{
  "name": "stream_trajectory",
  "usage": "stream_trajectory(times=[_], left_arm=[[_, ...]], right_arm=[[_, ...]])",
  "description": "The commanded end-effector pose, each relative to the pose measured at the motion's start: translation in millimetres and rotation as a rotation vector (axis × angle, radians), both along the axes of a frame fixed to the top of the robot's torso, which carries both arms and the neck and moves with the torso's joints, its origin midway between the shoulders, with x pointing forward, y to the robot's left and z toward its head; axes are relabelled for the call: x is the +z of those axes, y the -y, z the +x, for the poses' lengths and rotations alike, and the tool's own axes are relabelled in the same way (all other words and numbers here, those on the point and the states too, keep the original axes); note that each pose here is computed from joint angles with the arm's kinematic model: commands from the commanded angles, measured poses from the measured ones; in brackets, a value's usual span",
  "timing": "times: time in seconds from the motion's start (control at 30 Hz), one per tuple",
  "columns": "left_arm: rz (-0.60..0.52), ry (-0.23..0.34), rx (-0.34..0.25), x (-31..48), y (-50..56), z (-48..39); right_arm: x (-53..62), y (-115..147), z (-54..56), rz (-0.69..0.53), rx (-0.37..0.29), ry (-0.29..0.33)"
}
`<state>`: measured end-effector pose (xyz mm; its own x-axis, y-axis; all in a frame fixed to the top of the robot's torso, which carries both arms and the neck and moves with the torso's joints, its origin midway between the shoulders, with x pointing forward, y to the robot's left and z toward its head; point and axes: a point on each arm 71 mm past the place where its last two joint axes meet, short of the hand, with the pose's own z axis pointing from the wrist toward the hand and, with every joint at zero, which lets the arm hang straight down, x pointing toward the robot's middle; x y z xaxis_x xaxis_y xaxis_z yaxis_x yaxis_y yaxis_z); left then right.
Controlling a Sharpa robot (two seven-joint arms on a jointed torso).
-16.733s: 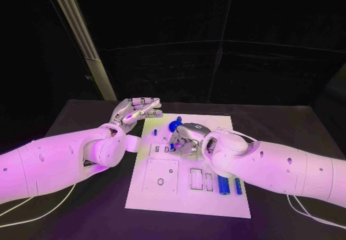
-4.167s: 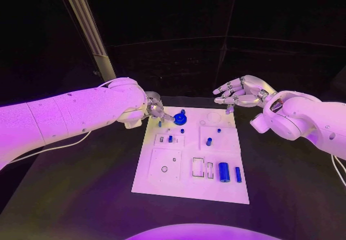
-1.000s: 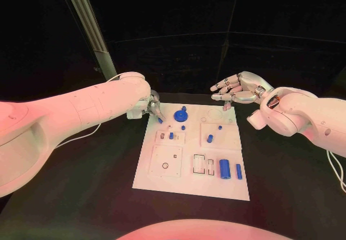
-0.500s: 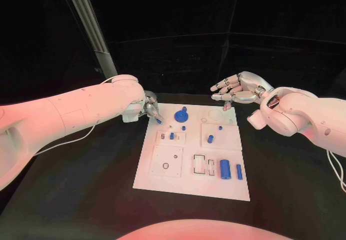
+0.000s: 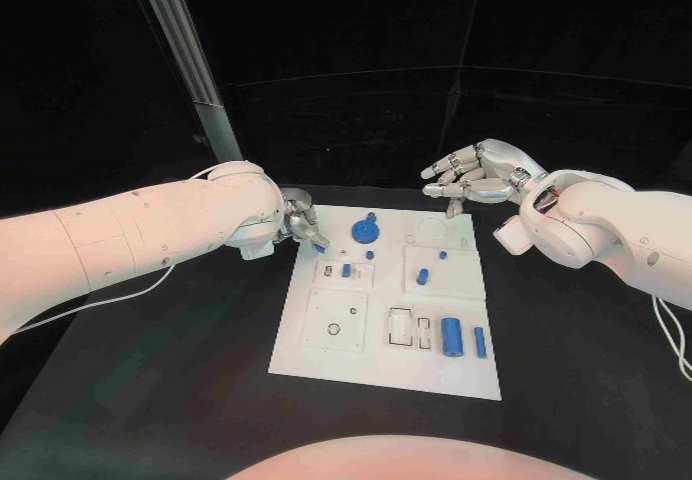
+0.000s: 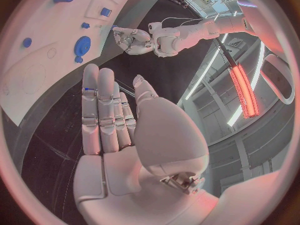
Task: Assemble the parts on the task board
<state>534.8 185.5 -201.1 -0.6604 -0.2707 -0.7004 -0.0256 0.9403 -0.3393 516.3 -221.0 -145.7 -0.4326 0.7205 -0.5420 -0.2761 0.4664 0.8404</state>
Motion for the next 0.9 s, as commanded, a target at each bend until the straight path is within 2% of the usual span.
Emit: stream_trajectory(times=[0.03,0.2,0.37,0.9], left_arm=[[-0.019,0.029,0.030,-1.9,1.5,-5.8],[-0.010,0.036,-0.001,-9.0,6.0,-15.9],[-0.002,0.036,-0.016,-14.0,8.9,-20.9],[0.036,0.022,-0.034,-18.3,10.4,-22.4]], right_arm=[[1.1,0,0.3,0.002,0.011,0.004],[0.8,0,0.9,0.002,0.011,0.003],[0.4,-1,1.1,0.001,0.013,0.000],[-0.1,0,1.5,0.001,0.012,-0.005]])
